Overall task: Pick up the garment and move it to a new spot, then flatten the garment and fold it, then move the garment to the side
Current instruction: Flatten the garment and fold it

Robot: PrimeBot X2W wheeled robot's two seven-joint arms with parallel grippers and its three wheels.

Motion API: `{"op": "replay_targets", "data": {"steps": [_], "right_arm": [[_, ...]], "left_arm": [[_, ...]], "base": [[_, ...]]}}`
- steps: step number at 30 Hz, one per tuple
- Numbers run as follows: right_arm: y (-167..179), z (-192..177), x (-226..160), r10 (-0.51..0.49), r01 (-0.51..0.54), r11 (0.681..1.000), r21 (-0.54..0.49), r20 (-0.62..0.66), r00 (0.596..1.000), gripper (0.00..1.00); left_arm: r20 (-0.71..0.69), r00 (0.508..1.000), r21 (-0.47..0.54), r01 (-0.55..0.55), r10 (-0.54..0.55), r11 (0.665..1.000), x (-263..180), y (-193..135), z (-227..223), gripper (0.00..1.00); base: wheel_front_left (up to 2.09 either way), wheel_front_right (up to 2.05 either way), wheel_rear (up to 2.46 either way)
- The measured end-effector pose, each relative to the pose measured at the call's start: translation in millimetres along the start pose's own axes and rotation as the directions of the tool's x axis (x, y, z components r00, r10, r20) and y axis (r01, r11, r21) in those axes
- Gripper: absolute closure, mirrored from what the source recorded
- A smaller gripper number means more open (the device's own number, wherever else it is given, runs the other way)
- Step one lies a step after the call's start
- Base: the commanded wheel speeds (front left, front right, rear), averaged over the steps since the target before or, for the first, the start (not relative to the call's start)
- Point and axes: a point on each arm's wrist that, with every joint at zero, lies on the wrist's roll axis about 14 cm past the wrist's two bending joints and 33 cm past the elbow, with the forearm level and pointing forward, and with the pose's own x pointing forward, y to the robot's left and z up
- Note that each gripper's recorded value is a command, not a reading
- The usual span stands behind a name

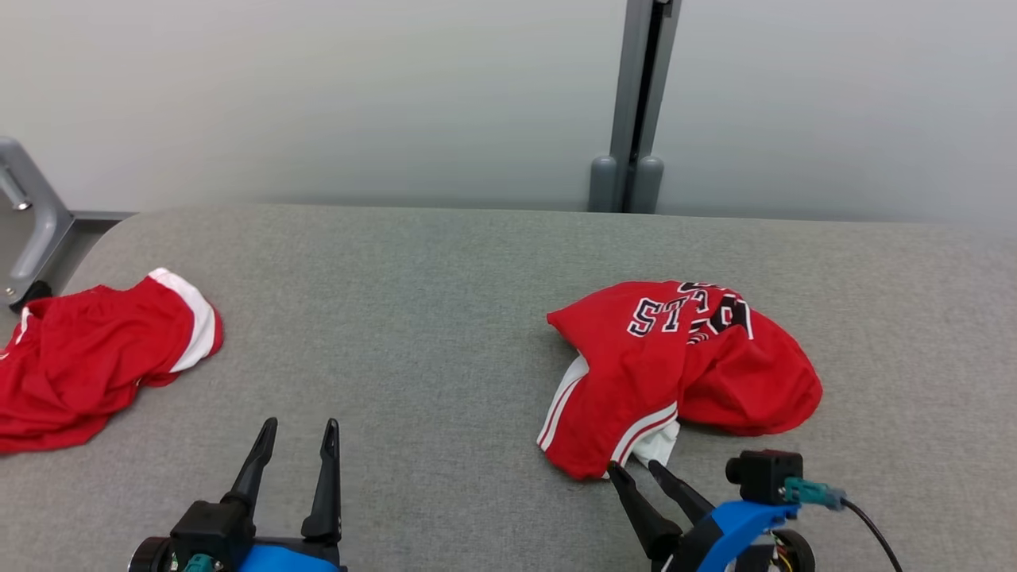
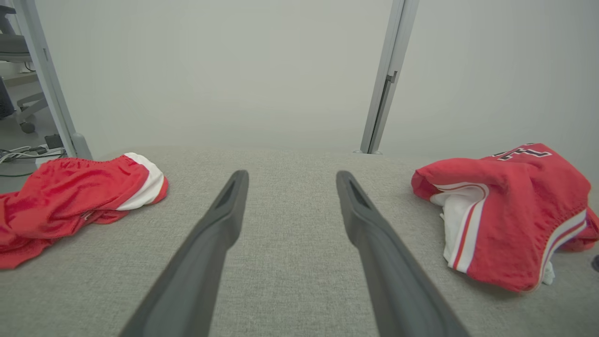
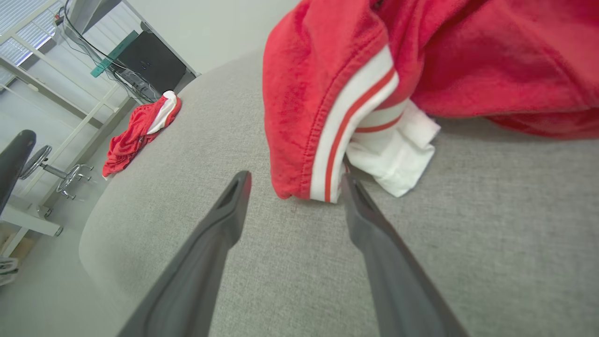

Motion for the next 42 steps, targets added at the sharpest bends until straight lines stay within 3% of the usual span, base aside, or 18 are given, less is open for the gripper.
{"op": "replay_targets", "data": {"steps": [9, 21, 22, 23, 31, 38, 42], "right_arm": [[-3.0, -16.7, 37.4, -0.002, 0.006, 0.999, 0.050, -0.076, 0.997, 0.00], [19.0, -6.6, 65.3, 0.064, -0.065, 0.997, -0.029, -0.032, 0.997, 0.00], [22.4, -4.6, 66.5, 0.074, -0.075, 0.997, -0.033, -0.025, 0.997, 0.68], [25.3, -2.1, 67.7, 0.084, -0.085, 0.995, -0.042, -0.017, 0.996, 1.00], [74.9, 58.6, 80.3, 0.237, -0.220, 0.967, -0.126, 0.136, 0.962, 1.00], [144.0, 161.5, 76.6, 0.416, -0.362, 0.908, -0.212, 0.348, 0.840, 1.00], [180.2, 221.6, 65.4, 0.491, -0.416, 0.871, -0.261, 0.446, 0.749, 1.00]], "left_arm": [[-0.011, 0.999, 0.006, -0.046, 0.046, 0.999, -8.4, 14.6, -3.1, 0.00], [-0.021, 0.997, 0.002, -0.076, 0.076, 0.997, -13.9, 22.7, -6.1, 0.00], [-0.020, 0.997, 0.002, -0.076, 0.076, 0.997, -14.0, 22.6, -6.1, 0.00], [-0.021, 0.997, 0.002, -0.077, 0.077, 0.997, -14.0, 22.7, -6.2, 0.00], [-0.009, 0.997, 0.003, -0.073, 0.073, 0.997, -11.8, 21.5, -2.8, 0.00], [0.023, 0.998, 0.012, -0.059, 0.058, 0.998, -6.7, 16.5, 7.2, 0.00], [0.042, 0.998, 0.015, -0.049, 0.048, 0.999, -5.1, 12.6, 13.0, 0.00]], "base": [[0.00, 0.00, 0.00], [0.00, 0.00, 0.00], [0.00, 0.00, 0.00], [0.00, 0.00, 0.00], [0.00, 0.00, 0.00], [0.00, 0.00, 0.00], [0.00, 0.00, 0.00]]}}
